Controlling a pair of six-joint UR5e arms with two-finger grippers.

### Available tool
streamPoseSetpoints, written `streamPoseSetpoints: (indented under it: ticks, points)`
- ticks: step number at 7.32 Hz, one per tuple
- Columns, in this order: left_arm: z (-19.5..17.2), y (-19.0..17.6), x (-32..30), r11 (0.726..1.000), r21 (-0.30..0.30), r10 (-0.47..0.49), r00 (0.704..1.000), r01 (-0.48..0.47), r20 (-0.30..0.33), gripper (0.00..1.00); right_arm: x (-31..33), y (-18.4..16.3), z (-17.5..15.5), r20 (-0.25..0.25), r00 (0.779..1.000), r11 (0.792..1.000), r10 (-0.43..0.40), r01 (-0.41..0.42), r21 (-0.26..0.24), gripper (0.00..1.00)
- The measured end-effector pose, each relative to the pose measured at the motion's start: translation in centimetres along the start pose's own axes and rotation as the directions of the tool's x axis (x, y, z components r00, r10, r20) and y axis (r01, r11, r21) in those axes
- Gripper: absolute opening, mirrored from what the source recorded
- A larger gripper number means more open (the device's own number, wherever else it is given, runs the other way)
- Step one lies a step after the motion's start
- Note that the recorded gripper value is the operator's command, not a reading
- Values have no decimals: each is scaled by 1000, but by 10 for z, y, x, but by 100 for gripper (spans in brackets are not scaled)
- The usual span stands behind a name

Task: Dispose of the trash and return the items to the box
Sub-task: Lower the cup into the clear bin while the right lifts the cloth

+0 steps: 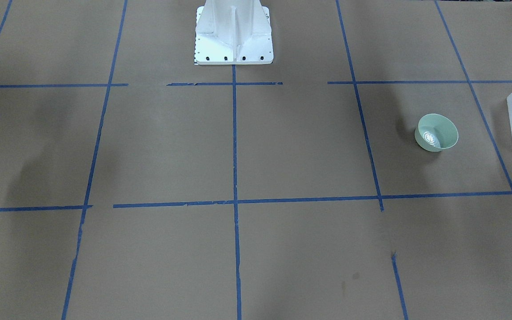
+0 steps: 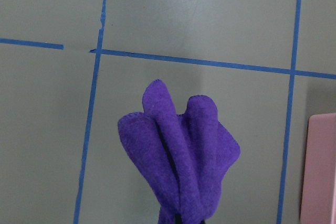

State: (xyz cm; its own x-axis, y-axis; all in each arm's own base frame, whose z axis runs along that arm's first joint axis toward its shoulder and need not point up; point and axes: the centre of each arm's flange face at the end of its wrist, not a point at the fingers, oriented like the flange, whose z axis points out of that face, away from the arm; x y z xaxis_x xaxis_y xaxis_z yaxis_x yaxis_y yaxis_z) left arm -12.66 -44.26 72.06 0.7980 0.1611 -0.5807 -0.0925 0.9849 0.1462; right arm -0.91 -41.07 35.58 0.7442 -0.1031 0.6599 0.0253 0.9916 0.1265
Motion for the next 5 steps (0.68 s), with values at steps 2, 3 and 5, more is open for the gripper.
streamPoseSetpoints:
  ticks: [2, 3, 5]
  points:
    - [42, 38, -13, 998, 31, -54, 996, 57, -71, 0, 21, 0, -16, -16, 999, 999, -30, 30, 19, 0]
    - [56, 48, -16, 997, 35, -68, 992, 72, -103, 0, 29, 1, -22, -21, 999, 999, -38, 39, 32, 0]
    - [75, 56, -13, 997, 16, -73, 985, 77, -155, 0, 43, 3, -33, -30, 998, 997, -51, 52, 54, 0]
